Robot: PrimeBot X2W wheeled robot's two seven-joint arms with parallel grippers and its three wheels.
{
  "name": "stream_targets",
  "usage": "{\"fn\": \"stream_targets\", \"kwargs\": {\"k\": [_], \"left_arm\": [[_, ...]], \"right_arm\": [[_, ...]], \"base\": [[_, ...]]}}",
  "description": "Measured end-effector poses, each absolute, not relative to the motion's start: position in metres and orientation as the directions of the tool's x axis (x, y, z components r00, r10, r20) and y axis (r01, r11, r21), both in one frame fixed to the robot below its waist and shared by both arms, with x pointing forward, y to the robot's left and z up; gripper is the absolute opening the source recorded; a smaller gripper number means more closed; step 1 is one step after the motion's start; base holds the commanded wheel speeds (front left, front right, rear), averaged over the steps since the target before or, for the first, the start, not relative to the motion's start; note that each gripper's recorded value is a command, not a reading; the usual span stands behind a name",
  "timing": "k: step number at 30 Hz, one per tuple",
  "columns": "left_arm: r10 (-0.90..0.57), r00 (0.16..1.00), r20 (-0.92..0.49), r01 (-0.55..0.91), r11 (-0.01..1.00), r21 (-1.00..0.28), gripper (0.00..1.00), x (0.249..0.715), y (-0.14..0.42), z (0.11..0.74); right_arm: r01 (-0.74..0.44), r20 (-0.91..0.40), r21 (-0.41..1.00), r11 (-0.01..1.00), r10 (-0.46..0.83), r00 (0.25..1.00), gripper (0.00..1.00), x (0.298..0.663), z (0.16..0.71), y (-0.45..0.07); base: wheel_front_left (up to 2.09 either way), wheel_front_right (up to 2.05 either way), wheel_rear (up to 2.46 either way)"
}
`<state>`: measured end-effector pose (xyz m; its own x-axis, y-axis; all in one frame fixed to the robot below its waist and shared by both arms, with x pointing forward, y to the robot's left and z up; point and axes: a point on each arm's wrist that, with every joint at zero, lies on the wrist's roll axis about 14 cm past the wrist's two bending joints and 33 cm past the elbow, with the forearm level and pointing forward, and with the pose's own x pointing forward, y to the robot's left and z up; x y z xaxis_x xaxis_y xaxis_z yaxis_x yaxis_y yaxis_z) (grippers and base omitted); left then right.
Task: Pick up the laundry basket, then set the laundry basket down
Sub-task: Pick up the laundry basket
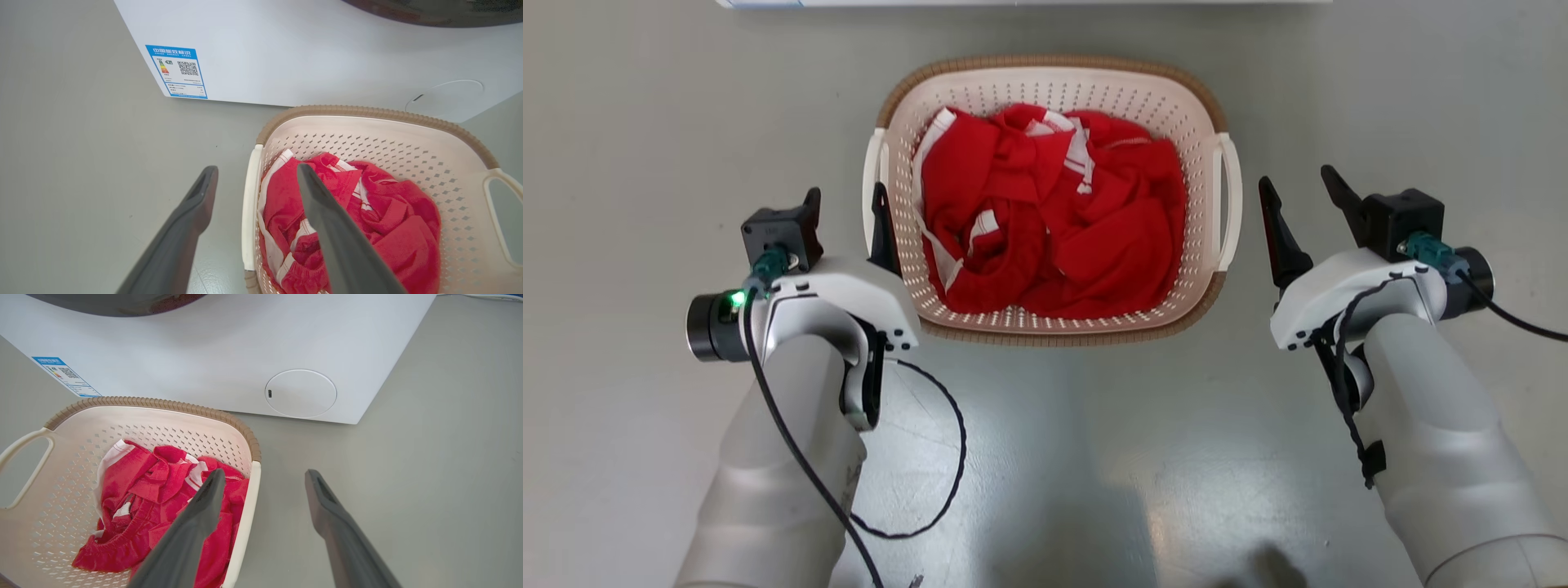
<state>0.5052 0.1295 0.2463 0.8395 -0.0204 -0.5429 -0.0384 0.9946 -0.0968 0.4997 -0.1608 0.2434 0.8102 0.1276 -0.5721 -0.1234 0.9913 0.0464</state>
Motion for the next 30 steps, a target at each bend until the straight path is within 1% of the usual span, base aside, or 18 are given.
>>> {"fn": "stream_targets", "kwargs": {"k": [7, 15, 30], "left_arm": [[-0.019, 0.822, -0.570, -0.042, 0.995, -0.092, 1.00, 0.519, 0.128, 0.225], [-0.014, 0.790, -0.613, -0.043, 0.996, -0.078, 1.00, 0.515, 0.128, 0.201], [-0.012, 0.751, -0.660, -0.037, 0.998, -0.059, 1.00, 0.507, 0.126, 0.177]], "right_arm": [[-0.139, -0.608, 0.049, 0.989, 0.140, 0.782, 1.00, 0.502, 0.220, -0.158], [-0.153, -0.642, 0.072, 0.986, 0.163, 0.749, 1.00, 0.498, 0.198, -0.150], [-0.147, -0.677, 0.095, 0.985, 0.172, 0.716, 1.00, 0.489, 0.178, -0.147]], "base": [[0.00, 0.00, 0.00], [0.00, 0.00, 0.00], [0.00, 0.00, 0.00]]}}
